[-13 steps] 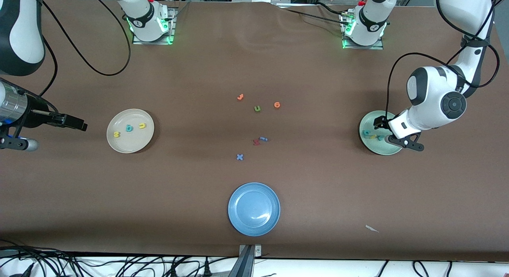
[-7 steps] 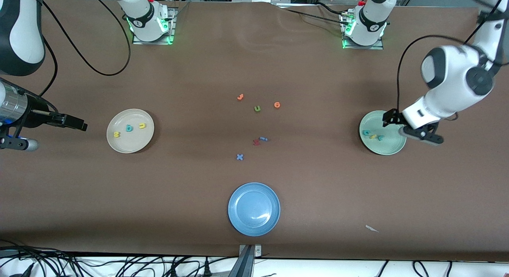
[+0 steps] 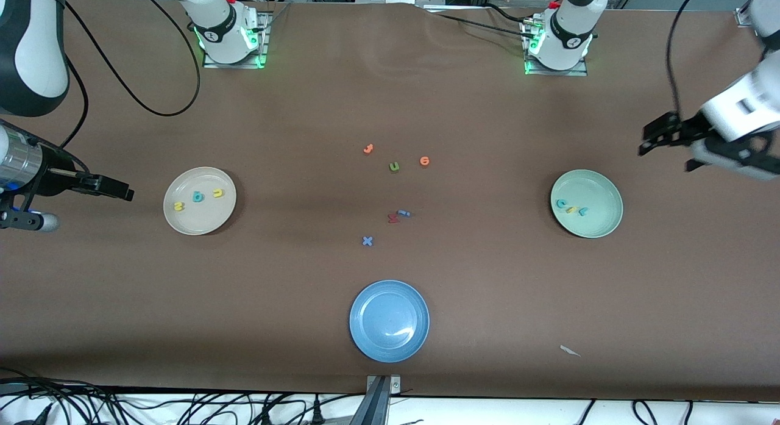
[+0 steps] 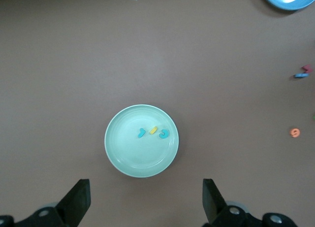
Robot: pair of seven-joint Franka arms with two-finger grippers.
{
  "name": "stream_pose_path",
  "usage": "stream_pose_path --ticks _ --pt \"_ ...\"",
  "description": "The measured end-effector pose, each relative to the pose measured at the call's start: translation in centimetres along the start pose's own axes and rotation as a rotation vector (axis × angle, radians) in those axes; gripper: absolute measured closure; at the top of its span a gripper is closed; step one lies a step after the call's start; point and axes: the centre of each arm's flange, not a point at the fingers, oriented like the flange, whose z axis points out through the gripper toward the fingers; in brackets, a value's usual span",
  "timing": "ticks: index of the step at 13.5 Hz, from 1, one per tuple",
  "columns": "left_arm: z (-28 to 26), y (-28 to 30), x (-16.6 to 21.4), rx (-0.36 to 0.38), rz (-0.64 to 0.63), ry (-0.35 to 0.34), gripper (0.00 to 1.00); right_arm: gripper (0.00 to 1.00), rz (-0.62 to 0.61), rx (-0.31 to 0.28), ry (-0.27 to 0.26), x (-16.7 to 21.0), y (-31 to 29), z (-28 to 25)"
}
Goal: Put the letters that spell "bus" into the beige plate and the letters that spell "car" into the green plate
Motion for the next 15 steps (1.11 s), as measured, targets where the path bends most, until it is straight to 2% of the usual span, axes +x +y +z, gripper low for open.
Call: stream_pose_path --ticks 3,6,11,15 --pt "-5.2 -0.1 -0.6 0.050 0.003 -0.021 0.00 0.00 0.001 0.000 0.000 0.0 0.0 0.0" --pt "-8.0 0.2 -1.1 0.057 -0.011 -0.029 0.00 0.00 0.007 0.000 0.001 0.0 0.0 0.0" --pt "-8.0 0.6 -0.8 0.058 -0.074 -0.040 0.00 0.00 0.013 0.000 0.001 0.0 0.0 0.0" --pt "-7.7 2.1 -0.2 0.061 -0.205 -0.043 0.00 0.00 0.014 0.000 0.001 0.0 -0.1 0.0"
